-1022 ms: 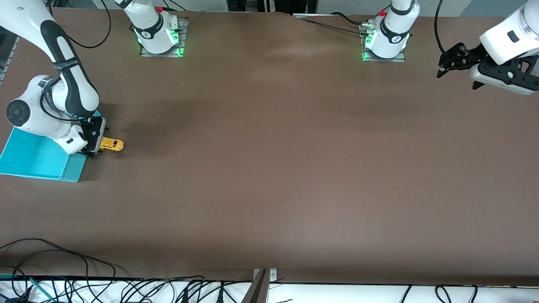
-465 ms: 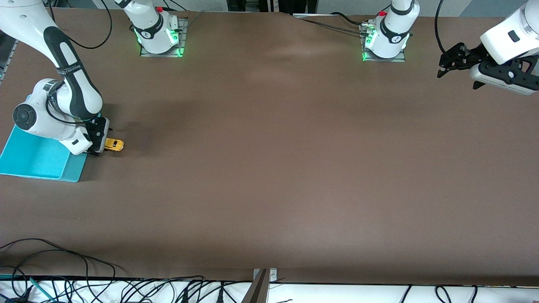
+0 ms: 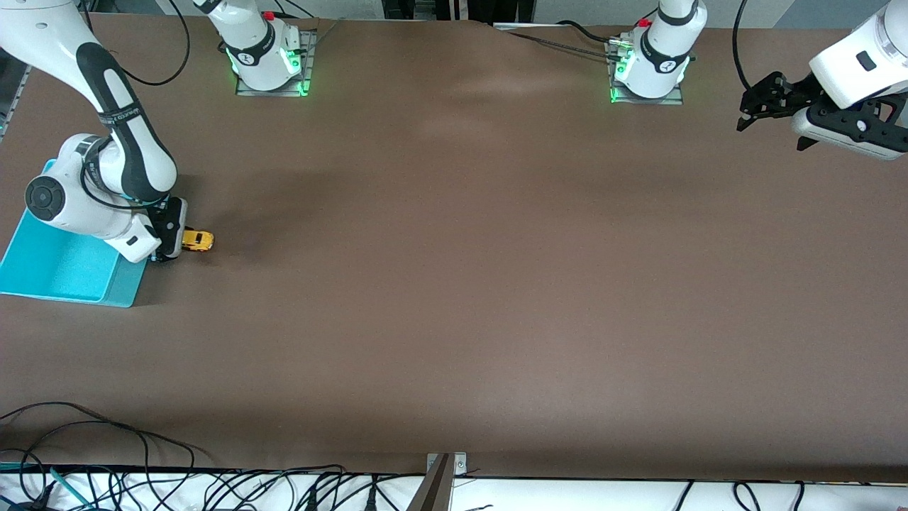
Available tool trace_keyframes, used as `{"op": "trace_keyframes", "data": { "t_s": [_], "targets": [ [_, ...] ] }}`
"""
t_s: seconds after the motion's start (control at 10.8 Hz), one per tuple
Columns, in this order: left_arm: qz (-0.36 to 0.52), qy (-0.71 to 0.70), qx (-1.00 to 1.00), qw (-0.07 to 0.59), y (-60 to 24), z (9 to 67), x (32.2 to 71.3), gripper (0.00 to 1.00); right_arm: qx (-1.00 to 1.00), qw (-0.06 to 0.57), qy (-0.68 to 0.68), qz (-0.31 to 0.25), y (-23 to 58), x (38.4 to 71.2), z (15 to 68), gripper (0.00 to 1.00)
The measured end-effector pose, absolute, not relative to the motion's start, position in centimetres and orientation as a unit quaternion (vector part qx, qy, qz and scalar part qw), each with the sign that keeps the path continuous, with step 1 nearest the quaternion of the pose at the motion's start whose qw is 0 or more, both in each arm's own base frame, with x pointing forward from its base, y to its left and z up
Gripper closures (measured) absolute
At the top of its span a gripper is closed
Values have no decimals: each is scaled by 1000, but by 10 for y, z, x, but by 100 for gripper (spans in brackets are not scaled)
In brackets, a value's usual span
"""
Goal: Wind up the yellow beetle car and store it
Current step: 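Lift the car with the right gripper over the cyan box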
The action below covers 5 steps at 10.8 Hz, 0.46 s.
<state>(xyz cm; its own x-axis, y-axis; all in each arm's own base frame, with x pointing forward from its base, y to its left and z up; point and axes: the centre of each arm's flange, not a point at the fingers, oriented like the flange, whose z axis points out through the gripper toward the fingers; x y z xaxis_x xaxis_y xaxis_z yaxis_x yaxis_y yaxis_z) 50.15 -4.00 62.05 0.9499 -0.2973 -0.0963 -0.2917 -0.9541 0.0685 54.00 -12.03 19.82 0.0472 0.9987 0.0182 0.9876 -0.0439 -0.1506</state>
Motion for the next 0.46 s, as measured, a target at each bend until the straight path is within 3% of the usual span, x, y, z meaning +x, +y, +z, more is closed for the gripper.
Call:
{"op": "trace_keyframes", "data": {
  "t_s": [0.46],
  "targets": [
    [-53, -148, 987, 27, -39, 621, 502, 0, -699, 72, -710, 53, -101, 569, 281, 55]
  ]
}}
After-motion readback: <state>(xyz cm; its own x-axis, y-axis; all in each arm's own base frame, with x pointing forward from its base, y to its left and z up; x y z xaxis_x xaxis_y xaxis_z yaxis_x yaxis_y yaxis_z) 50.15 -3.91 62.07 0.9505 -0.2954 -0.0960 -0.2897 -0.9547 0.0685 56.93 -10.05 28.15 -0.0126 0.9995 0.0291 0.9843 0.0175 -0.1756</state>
